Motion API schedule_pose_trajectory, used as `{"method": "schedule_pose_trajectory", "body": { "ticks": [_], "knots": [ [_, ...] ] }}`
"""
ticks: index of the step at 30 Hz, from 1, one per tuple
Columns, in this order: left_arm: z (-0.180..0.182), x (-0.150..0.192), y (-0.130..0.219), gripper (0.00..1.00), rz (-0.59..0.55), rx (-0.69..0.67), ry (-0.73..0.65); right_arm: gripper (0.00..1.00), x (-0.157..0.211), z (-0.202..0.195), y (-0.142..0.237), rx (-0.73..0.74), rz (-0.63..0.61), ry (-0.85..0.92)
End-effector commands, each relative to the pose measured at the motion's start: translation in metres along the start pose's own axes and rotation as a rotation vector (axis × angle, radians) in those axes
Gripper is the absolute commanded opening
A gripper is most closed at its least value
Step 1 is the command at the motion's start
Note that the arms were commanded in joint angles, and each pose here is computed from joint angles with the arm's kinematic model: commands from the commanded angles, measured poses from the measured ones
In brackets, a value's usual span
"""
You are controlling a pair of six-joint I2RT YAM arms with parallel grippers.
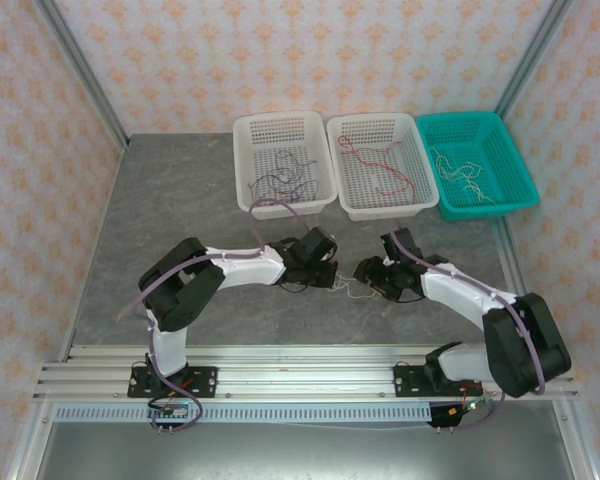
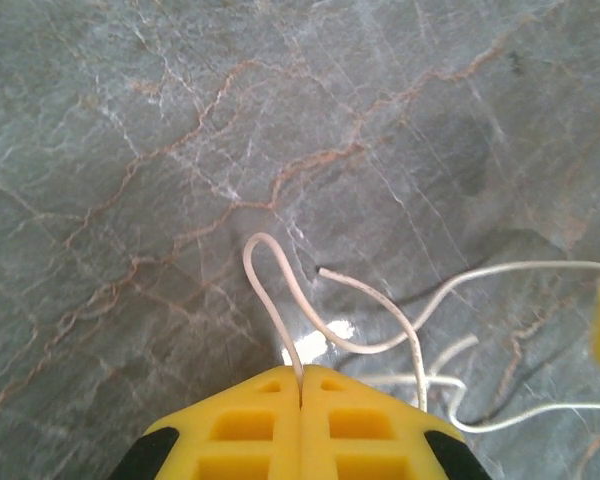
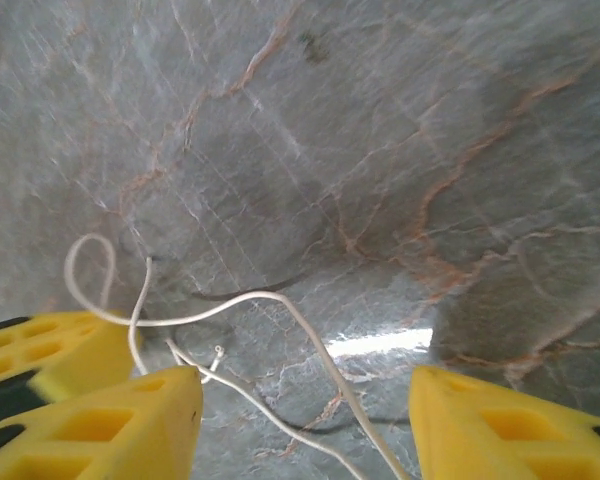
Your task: Untangle the cables
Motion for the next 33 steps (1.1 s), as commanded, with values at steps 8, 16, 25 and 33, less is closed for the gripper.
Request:
{"method": "schedule_pose_trajectory", "body": {
  "ticks": [8,16,25,33],
  "knots": [
    [0.0,-0.014,0.08,0.0,-0.152,-0.021,-0.069,0.0,-0.011,-0.006,-0.002,0.202,-0.197,0.021],
    [0.077,-0.026,0.146,0.0,-0.293,-0.068,0.091,0.0,-0.014,-0.045,0.058,0.402,-0.509,-0.064],
    [0.069,-0.027,0.141,0.0,-0.282,0.087,0.112,0.0,-0.016,-0.042,0.047,0.312,-0.471,-0.069],
    [0.05,-0.024,0.163,0.42,-0.361,0.315,0.006,0.0,-0.024,-0.006,0.084,-0.136,-0.596,-0.086]
  ]
}}
Point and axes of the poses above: each hand's point on the last joint's axis, 136 mm out from that joint toward the fingers, its own y axis back along the fingers, its own z axis along the line the jaws close on, x = y × z, the point moved 10 cm from there along y, back along the fingers, and after that the axes turned 7 degrees about y, right-handed, at the moved point
